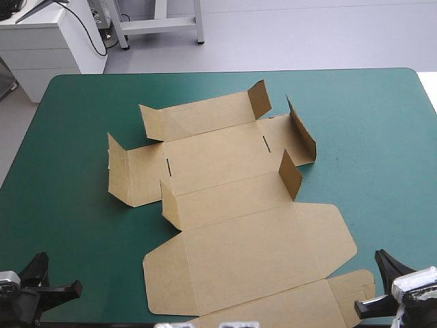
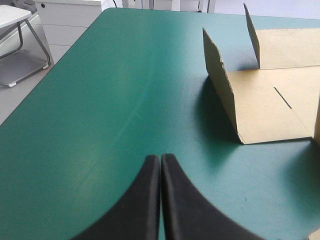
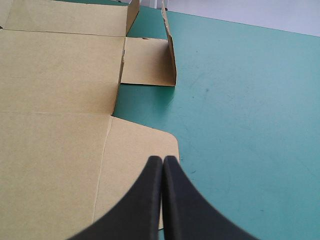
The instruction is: Fold the box
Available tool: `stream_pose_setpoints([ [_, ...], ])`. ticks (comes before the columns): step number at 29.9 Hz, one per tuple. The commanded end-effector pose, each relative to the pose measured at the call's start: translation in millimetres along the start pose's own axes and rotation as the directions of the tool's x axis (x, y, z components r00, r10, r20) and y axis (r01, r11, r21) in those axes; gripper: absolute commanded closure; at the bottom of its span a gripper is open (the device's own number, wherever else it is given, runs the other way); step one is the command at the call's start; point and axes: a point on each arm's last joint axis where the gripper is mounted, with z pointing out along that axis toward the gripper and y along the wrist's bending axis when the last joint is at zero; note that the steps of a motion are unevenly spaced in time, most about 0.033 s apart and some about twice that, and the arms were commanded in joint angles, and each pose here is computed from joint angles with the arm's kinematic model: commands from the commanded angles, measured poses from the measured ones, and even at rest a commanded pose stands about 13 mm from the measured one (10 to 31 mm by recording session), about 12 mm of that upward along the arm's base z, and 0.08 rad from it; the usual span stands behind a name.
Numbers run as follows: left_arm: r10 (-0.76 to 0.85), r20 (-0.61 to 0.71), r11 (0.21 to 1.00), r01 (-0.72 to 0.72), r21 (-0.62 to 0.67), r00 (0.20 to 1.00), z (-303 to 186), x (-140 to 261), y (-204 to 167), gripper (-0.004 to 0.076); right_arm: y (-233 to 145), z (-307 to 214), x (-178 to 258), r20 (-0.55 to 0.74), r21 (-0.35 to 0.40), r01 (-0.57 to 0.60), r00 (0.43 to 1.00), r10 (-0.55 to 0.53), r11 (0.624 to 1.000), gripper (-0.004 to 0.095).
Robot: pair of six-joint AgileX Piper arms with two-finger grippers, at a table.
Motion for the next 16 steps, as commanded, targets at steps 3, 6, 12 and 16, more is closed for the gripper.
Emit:
stream_pose_setpoints([
  [3,-0.007,0.103,1.0,0.006,0.013,0.995,-6,-12,-1,0.0731,-1,-9,-11,0.12,0.014,0.003,0.993,-0.005,1.0,0.0929],
  [6,-0.007,0.103,1.0,0.006,0.013,0.995,-6,-12,-1,0.0731,-1,-9,-11,0.12,0.014,0.007,0.993,-0.009,1.0,0.0929],
  [12,-0.009,0.103,1.0,0.008,0.013,0.995,-6,-12,-1,0.0731,-1,-10,-12,0.132,0.02,0.01,0.991,-0.012,1.0,0.0929],
  [16,-0.009,0.103,1.0,0.008,0.013,0.995,-6,-12,-1,0.0731,-2,-9,-22,0.183,0.024,-0.002,0.983,-0.002,1.0,0.0929],
])
